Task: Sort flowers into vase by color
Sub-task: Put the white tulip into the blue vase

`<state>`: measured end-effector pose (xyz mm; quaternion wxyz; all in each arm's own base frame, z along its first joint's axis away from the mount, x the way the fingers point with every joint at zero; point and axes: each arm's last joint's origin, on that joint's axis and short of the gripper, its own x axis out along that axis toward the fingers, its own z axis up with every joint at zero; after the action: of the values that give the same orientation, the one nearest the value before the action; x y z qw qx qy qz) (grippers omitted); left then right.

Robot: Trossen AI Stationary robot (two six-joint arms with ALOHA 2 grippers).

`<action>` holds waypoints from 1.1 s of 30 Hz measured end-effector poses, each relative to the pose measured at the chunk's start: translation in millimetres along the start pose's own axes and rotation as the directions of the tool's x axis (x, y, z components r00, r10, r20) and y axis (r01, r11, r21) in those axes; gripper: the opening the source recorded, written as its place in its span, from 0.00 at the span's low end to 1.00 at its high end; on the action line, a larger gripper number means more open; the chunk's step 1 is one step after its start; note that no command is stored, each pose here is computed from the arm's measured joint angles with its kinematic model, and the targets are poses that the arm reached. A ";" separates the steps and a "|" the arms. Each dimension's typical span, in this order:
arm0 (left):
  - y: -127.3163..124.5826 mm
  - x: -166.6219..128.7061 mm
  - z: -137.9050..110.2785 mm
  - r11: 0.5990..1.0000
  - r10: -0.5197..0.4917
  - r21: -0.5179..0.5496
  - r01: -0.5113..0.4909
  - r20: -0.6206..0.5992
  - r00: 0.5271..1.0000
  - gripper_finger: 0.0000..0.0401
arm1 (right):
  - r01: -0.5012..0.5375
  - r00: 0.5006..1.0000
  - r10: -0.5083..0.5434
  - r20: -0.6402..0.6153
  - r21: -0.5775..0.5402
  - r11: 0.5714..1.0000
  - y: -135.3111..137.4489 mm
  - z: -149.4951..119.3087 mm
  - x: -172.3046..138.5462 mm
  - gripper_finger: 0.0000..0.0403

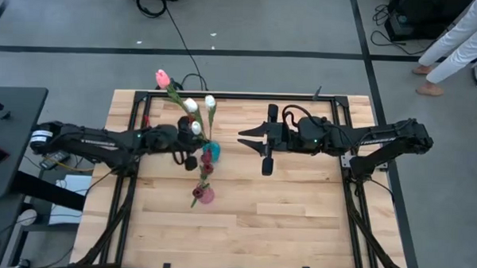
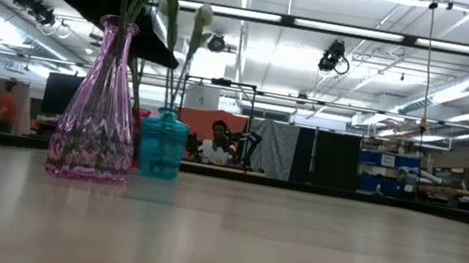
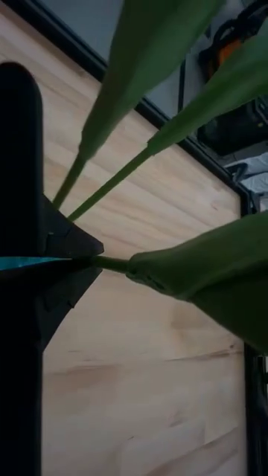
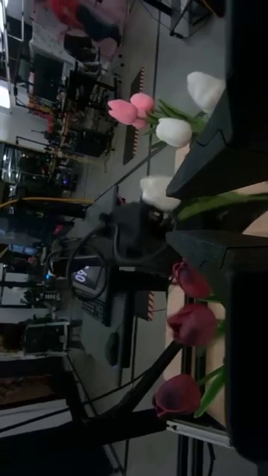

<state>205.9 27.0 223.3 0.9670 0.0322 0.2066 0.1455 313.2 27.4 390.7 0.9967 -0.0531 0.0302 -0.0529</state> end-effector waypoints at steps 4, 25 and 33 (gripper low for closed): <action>11.5 11.7 -1.4 0.999 -0.025 -0.027 0.025 0.008 1.000 0.02 | 0.000 1.000 0.000 0.000 0.000 1.000 0.0 0.0 0.0 0.23; 37.1 37.0 -1.7 0.988 -0.077 -0.134 0.080 0.027 0.997 0.09 | 0.000 1.000 0.000 -0.002 -0.003 1.000 0.0 -0.2 0.0 0.23; 35.6 36.7 -1.9 0.981 -0.130 -0.140 0.133 0.028 0.991 0.26 | -0.024 1.000 0.024 0.000 -0.003 1.000 0.7 -0.1 0.0 0.23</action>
<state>227.6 71.8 211.5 0.9763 -0.0490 0.1881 0.0953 313.2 28.1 390.5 0.9972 -0.0541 0.0307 -0.0407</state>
